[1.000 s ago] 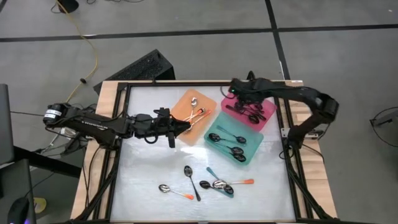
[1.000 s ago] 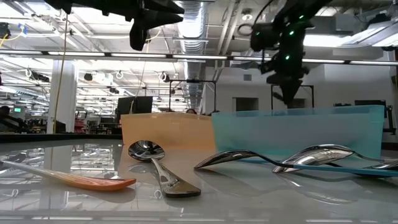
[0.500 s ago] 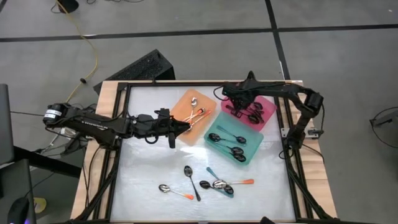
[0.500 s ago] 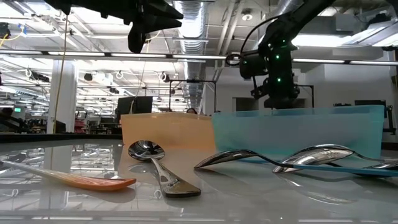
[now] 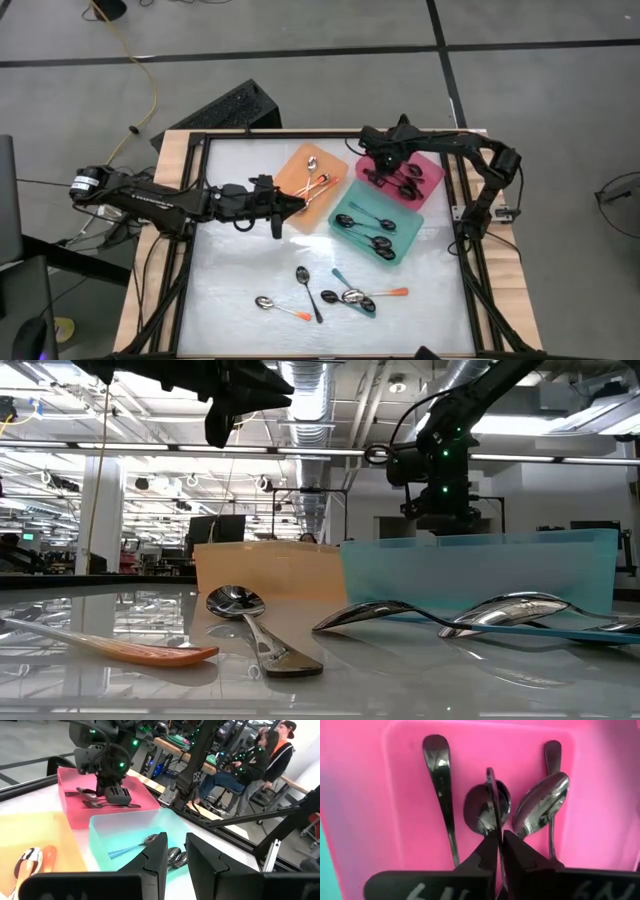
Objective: Sort silverware by color (type)
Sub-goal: Put the black spoon into the pink bin, then put the blue spoon into the blue bin
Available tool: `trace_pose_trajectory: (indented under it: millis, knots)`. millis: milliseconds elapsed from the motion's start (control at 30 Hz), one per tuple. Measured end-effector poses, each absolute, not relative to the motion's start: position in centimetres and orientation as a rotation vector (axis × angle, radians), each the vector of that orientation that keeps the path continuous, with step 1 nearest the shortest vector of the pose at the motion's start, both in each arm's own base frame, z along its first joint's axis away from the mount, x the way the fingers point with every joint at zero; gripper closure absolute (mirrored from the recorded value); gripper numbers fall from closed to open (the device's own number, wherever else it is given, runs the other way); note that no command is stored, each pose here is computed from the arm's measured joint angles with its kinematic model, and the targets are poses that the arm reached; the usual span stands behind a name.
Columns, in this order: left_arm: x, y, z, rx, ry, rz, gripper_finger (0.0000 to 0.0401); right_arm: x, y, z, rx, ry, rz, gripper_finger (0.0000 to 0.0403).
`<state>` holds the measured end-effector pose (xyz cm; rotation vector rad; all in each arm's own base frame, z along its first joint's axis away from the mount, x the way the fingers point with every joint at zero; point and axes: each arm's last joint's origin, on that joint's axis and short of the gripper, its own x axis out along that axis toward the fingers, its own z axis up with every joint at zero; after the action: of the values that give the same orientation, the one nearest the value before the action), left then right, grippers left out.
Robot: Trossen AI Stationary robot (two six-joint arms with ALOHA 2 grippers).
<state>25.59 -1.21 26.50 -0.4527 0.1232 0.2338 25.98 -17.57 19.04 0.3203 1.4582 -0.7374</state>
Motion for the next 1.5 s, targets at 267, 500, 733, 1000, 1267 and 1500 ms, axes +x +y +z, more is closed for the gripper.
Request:
trace_pose_trajectory:
  millis: [267, 500, 733, 1000, 1267, 1500]
  knots:
    - [25.6, -1.2, 26.5, -0.443, 0.125, 0.229, 0.0336, 26.0, -17.4, 19.1, 0.328, 1.459, -0.709, 0.0309]
    - [25.6, -1.4, 26.7, -0.45, 0.124, 0.171, 0.0325, 24.7, -16.0, 24.0, 0.316, 1.278, -0.673, 0.0252]
    - [25.4, -1.7, 27.0, -0.438, 0.142, 0.038, 0.0325, 20.8, -11.4, 31.9, 0.367, 0.927, -0.576, 0.0247]
    - [25.0, -2.0, 28.2, -0.46, 0.079, -0.079, 0.0325, 17.4, -3.4, 36.6, 0.436, 0.686, -0.325, 0.025]
    - [23.5, -2.7, 29.6, -0.464, 0.053, -0.158, 0.0325, 19.2, 5.4, 35.1, 0.384, 0.819, -0.086, 0.025]
    - [22.0, -3.1, 29.8, -0.463, 0.116, -0.16, 0.0325, 21.0, 13.4, 30.9, 0.283, 0.965, -0.07, 0.025]
